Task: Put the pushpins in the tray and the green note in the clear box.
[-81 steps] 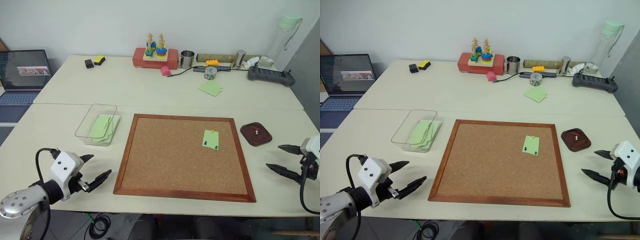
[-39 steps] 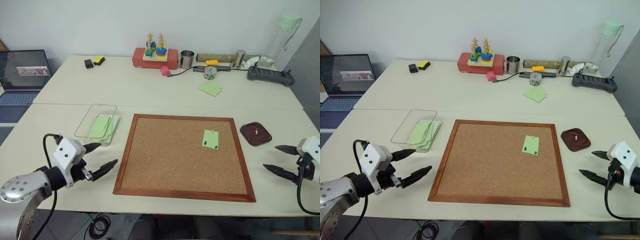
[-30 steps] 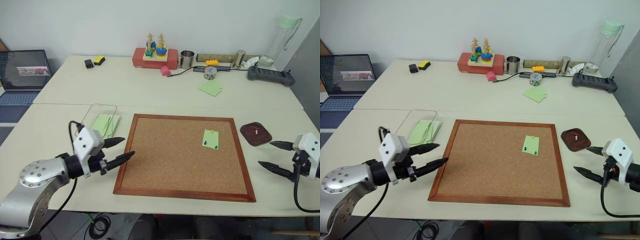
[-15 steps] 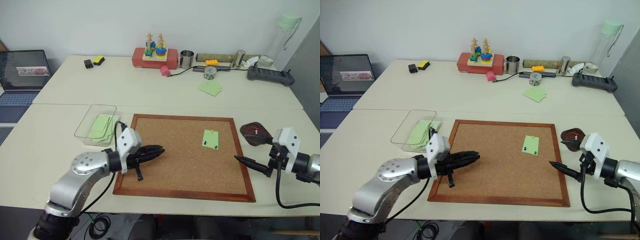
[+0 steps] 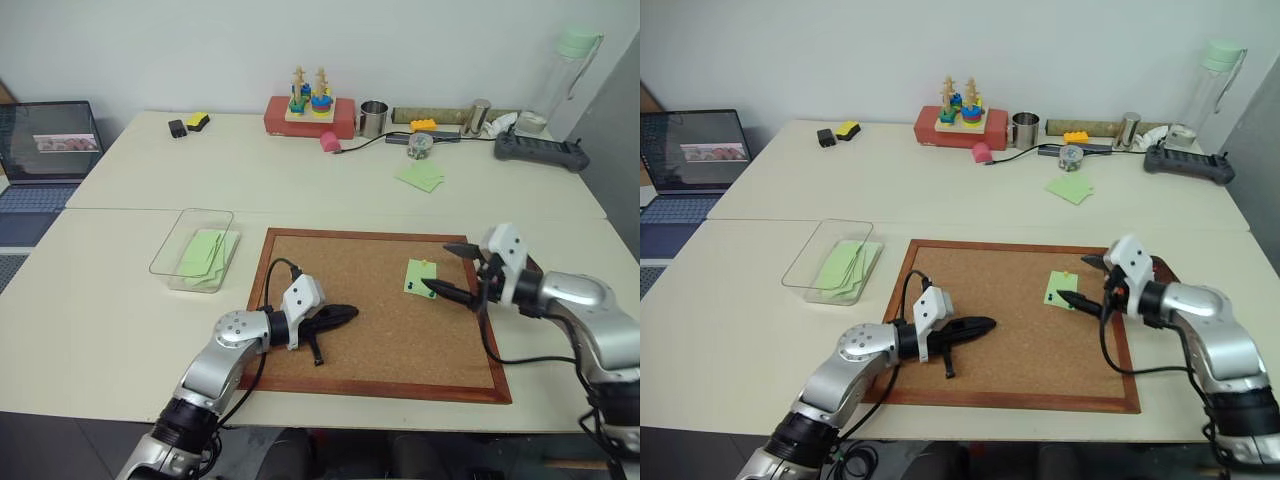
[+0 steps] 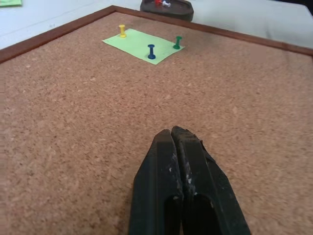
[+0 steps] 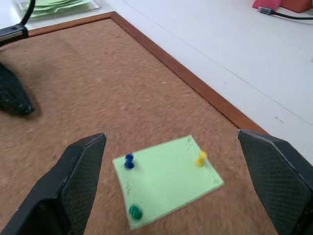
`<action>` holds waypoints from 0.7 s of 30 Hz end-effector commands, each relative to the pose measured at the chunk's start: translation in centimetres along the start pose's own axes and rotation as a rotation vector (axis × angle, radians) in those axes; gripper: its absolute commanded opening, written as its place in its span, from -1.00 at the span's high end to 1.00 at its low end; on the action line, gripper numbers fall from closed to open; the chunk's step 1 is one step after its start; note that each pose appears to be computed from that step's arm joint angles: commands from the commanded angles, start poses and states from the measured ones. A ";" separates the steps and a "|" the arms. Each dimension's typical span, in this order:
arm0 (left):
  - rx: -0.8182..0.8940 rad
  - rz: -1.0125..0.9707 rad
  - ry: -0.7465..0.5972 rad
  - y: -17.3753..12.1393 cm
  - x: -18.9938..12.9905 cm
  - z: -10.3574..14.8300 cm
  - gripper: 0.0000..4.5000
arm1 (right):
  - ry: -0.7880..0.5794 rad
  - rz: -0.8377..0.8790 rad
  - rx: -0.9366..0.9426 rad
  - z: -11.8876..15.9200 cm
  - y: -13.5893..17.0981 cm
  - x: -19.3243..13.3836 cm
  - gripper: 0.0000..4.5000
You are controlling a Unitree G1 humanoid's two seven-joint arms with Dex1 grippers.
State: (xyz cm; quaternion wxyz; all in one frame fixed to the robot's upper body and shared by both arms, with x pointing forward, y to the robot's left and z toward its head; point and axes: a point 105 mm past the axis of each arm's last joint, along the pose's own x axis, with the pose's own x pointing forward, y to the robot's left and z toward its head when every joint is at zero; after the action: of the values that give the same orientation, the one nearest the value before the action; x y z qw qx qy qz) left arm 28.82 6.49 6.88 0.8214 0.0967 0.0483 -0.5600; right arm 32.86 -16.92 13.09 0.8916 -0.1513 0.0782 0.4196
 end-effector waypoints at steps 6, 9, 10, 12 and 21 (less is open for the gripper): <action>-0.014 0.009 0.048 0.2 0.0 -1.5 0.99 | -0.018 -0.061 -0.023 -0.7 -2.5 2.6 -1.00; -0.015 0.020 0.049 0.2 -0.1 -1.5 0.99 | -0.013 -0.064 -0.021 -1.3 -2.7 2.7 -1.00; -0.016 0.022 0.051 0.2 -0.2 -1.5 0.99 | -0.014 -0.068 -0.018 -1.4 -2.9 2.7 -1.00; -0.018 0.026 0.053 0.2 -0.2 -1.5 0.99 | -0.015 -0.074 -0.014 -1.7 -3.1 2.6 -1.00; -0.029 0.030 0.054 0.1 -0.3 -1.4 1.00 | -0.026 -0.065 -0.014 -1.9 -3.0 2.6 -0.29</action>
State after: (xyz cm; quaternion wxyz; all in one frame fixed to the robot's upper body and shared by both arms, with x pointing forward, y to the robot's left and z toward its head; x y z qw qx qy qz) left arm 28.96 6.57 6.70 0.8250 0.0994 0.0502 -0.5541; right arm 36.59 -17.64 9.73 0.9041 -0.1478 0.0885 0.3912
